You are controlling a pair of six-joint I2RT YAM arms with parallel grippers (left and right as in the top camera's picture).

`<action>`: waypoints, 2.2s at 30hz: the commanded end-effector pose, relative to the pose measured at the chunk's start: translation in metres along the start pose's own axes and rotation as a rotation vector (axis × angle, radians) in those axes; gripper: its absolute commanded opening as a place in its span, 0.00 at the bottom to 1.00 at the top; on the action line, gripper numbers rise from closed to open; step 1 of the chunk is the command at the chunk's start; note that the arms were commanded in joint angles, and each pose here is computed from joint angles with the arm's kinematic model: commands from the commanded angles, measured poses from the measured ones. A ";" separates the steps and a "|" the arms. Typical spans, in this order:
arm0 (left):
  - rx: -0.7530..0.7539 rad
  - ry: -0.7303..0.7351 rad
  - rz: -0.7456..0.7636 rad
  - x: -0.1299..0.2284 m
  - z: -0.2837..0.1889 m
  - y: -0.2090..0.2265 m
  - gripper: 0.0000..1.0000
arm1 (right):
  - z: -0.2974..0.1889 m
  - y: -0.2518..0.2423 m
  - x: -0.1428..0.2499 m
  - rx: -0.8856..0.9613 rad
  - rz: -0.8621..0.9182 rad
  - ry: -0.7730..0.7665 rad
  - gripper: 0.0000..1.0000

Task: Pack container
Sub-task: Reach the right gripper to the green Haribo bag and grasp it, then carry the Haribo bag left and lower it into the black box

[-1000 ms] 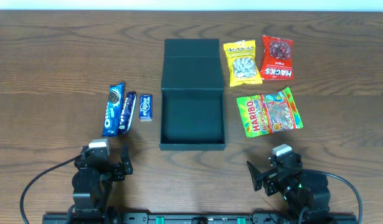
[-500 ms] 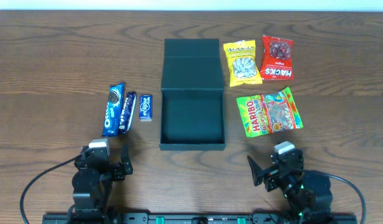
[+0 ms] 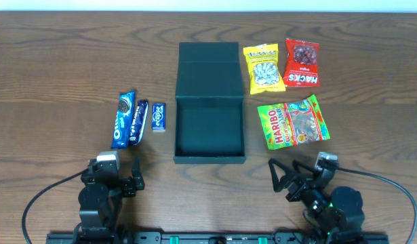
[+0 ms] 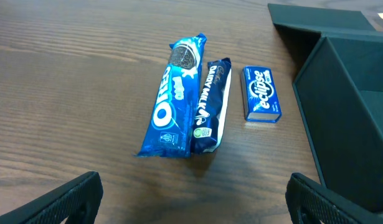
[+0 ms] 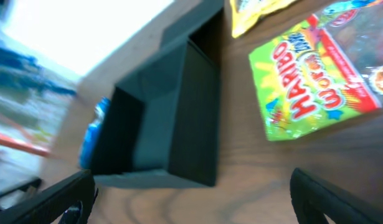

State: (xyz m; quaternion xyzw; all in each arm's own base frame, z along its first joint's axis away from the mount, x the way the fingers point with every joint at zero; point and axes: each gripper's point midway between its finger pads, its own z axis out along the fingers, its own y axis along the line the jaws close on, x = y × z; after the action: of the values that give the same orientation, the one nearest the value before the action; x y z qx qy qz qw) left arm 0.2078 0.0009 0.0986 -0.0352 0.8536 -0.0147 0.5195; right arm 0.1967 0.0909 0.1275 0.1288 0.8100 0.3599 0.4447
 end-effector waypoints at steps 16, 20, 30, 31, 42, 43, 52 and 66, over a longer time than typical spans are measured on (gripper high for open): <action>-0.012 0.004 0.012 0.004 0.002 0.003 0.95 | 0.013 0.009 -0.048 0.217 -0.228 0.118 0.99; -0.012 0.004 0.012 0.004 0.002 0.003 0.95 | 0.028 -0.012 -0.074 0.414 -0.311 0.166 0.99; -0.012 0.004 0.012 0.004 0.002 0.003 0.95 | 0.113 -0.070 -0.093 0.715 -0.169 0.299 0.99; -0.012 0.004 0.012 0.004 0.002 0.003 0.95 | 0.117 -0.078 -0.092 0.747 -0.173 0.308 0.99; -0.012 0.003 0.012 0.003 0.002 0.003 0.95 | 0.141 -0.147 -0.062 0.890 -0.241 0.454 0.99; -0.012 0.003 0.012 0.003 0.002 0.003 0.95 | 0.142 -0.150 -0.059 0.892 -0.234 0.467 0.99; -0.012 0.004 0.012 0.004 0.002 0.003 0.95 | 0.145 -0.168 -0.037 0.893 -0.217 0.555 0.30; -0.012 0.004 0.012 0.004 0.002 0.003 0.95 | 0.135 -0.149 -0.026 0.826 -0.167 0.625 0.01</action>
State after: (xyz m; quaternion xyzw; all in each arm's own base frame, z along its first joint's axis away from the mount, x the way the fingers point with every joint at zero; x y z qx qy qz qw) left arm 0.2078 0.0009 0.0987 -0.0353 0.8535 -0.0148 0.5196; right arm 0.3591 0.0256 0.0059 0.1203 0.9787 -0.0322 0.1633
